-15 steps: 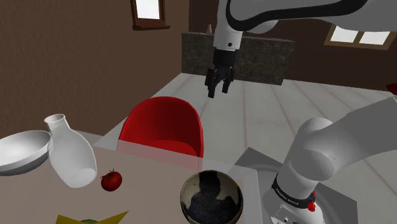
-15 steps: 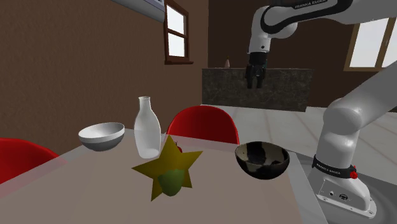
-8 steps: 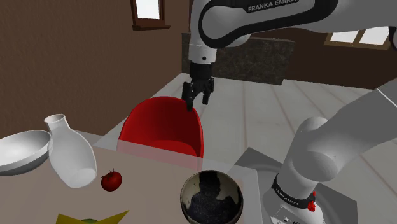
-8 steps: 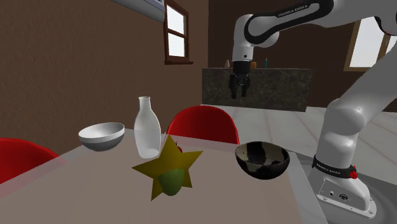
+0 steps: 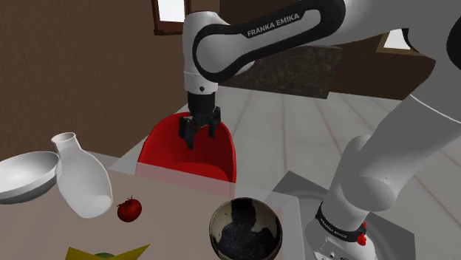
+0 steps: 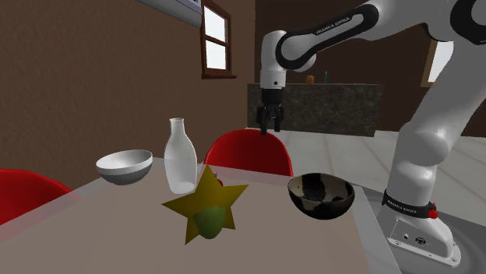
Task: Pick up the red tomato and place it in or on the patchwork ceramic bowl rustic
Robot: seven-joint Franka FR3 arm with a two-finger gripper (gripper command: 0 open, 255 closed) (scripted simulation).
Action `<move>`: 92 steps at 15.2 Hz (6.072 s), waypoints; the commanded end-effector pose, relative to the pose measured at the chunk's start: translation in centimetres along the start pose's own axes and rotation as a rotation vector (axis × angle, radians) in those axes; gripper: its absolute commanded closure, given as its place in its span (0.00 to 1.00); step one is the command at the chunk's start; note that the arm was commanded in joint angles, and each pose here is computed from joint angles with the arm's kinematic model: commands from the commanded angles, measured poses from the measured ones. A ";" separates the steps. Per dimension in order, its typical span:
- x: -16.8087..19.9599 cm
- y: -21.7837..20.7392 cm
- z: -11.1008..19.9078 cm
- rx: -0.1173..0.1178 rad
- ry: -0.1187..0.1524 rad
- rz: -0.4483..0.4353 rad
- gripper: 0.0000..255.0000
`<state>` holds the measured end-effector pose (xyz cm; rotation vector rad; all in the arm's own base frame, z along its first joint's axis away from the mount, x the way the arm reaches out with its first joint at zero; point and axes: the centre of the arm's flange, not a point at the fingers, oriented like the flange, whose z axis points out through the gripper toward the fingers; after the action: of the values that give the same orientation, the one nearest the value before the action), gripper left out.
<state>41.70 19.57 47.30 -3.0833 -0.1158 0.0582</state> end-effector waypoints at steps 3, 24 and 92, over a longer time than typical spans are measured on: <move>2.3 -4.4 2.3 -0.007 -0.007 -0.025 0.00; 9.7 -21.8 14.9 -0.038 -0.039 -0.127 0.00; -8.0 -15.6 0.3 -0.038 -0.039 -0.127 1.00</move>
<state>34.15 35.34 48.46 -3.1052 -0.3211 0.1118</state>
